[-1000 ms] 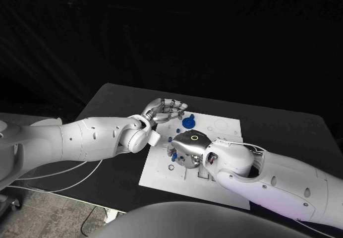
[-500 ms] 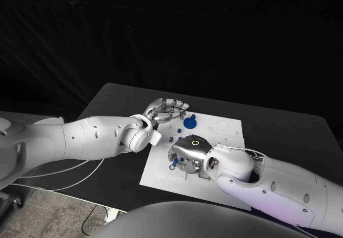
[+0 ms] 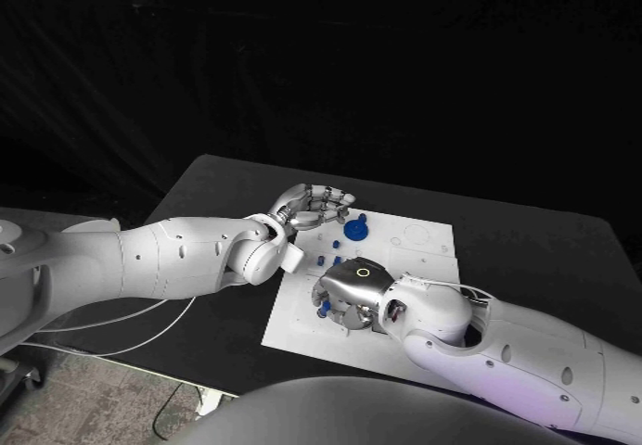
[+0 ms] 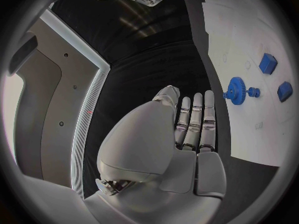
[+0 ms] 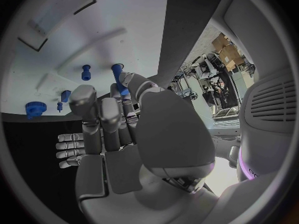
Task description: Assemble the parts on the task board
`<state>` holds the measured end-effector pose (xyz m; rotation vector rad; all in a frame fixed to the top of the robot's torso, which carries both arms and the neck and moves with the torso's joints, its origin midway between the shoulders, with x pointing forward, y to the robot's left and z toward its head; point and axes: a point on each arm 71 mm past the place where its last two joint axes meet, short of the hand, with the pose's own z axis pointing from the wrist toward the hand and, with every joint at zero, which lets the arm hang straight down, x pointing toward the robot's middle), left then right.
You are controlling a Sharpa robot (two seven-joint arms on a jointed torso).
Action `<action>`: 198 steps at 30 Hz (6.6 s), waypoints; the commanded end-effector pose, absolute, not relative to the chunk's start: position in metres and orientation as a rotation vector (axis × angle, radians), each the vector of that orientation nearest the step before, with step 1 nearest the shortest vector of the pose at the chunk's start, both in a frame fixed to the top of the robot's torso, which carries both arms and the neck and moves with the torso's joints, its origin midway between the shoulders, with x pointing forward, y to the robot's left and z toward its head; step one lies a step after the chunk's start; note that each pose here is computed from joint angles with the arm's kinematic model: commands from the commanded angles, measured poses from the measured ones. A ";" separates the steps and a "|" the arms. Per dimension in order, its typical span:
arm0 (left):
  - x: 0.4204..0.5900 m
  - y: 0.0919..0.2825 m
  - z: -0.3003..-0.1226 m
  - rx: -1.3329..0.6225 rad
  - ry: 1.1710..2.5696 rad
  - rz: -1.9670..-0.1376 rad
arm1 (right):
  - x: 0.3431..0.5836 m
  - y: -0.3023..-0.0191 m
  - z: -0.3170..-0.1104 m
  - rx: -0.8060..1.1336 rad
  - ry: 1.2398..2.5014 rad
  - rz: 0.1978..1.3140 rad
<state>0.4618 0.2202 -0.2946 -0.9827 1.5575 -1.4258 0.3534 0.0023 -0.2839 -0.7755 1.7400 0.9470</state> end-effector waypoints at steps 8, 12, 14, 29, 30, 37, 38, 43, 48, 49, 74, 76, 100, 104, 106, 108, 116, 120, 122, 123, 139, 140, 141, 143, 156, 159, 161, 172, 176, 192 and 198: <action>0.462 0.217 -0.294 -0.988 1.563 -1.454 | 0.353 0.005 -0.290 -0.779 1.736 0.958; 0.462 0.216 -0.294 -0.989 1.564 -1.455 | 0.353 0.007 -0.293 -0.778 1.741 0.961; 0.462 0.216 -0.294 -0.990 1.565 -1.456 | 0.352 0.008 -0.294 -0.778 1.746 0.960; 0.463 0.216 -0.295 -1.006 1.566 -1.456 | 0.355 -0.004 -0.302 -0.755 1.792 0.920; 0.463 0.216 -0.295 -1.006 1.566 -1.456 | 0.355 -0.006 -0.302 -0.746 1.790 0.919; 0.463 0.219 -0.296 -1.021 1.561 -1.449 | 0.363 -0.038 -0.282 -0.645 1.760 0.947; 0.463 0.219 -0.296 -1.021 1.561 -1.449 | 0.365 -0.042 -0.279 -0.628 1.757 0.953; 0.462 0.221 -0.297 -1.027 1.560 -1.445 | 0.382 -0.082 -0.249 -0.406 1.798 1.003; 0.462 0.223 -0.299 -1.031 1.561 -1.439 | 0.399 -0.125 -0.229 -0.200 1.847 0.996; 0.462 0.223 -0.299 -1.032 1.562 -1.439 | 0.402 -0.135 -0.227 -0.167 1.853 0.984; 0.459 0.236 -0.302 -1.046 1.567 -1.426 | 0.400 -0.211 -0.282 -0.191 2.107 0.334; 0.459 0.237 -0.302 -1.046 1.566 -1.428 | 0.398 -0.209 -0.284 -0.198 2.102 0.324; 0.457 0.240 -0.304 -1.057 1.581 -1.429 | 0.384 -0.191 -0.297 -0.231 2.133 0.305; 0.457 0.240 -0.305 -1.059 1.584 -1.428 | 0.383 -0.188 -0.300 -0.237 2.140 0.307; 0.457 0.240 -0.305 -1.060 1.585 -1.428 | 0.382 -0.186 -0.301 -0.240 2.143 0.312; 0.457 0.240 -0.305 -1.061 1.587 -1.428 | 0.381 -0.184 -0.302 -0.244 2.144 0.320; 0.456 0.239 -0.306 -1.063 1.592 -1.430 | 0.379 -0.178 -0.308 -0.262 2.169 0.323; 0.456 0.239 -0.307 -1.064 1.594 -1.430 | 0.378 -0.178 -0.315 -0.302 2.215 0.287; 0.456 0.239 -0.307 -1.065 1.595 -1.430 | 0.377 -0.178 -0.318 -0.320 2.228 0.268; 0.456 0.239 -0.307 -1.065 1.595 -1.431 | 0.377 -0.179 -0.319 -0.330 2.236 0.256; 0.456 0.237 -0.308 -1.068 1.603 -1.434 | 0.375 -0.177 -0.327 -0.194 2.326 0.358; 0.456 0.237 -0.308 -1.068 1.603 -1.434 | 0.375 -0.177 -0.327 -0.170 2.328 0.374; 0.456 0.237 -0.308 -1.068 1.604 -1.434 | 0.375 -0.177 -0.326 -0.139 2.328 0.395; 0.456 0.237 -0.308 -1.068 1.604 -1.434 | 0.375 -0.177 -0.325 -0.078 2.325 0.433; 0.456 0.235 -0.310 -1.070 1.609 -1.433 | 0.387 -0.175 -0.290 0.153 2.347 0.542; 0.456 0.234 -0.310 -1.070 1.610 -1.432 | 0.388 -0.171 -0.286 0.188 2.381 0.558; 0.456 0.234 -0.310 -1.071 1.611 -1.432 | 0.388 -0.168 -0.286 0.196 2.403 0.560; 0.457 0.234 -0.311 -1.071 1.614 -1.431 | 0.392 -0.156 -0.293 0.195 2.457 0.540; 0.457 0.233 -0.311 -1.071 1.616 -1.433 | 0.392 -0.149 -0.297 0.181 2.477 0.533; 0.457 0.232 -0.312 -1.073 1.621 -1.433 | 0.390 -0.129 -0.305 0.135 2.526 0.523; 0.457 0.230 -0.312 -1.074 1.625 -1.436 | 0.390 -0.126 -0.305 0.132 2.525 0.528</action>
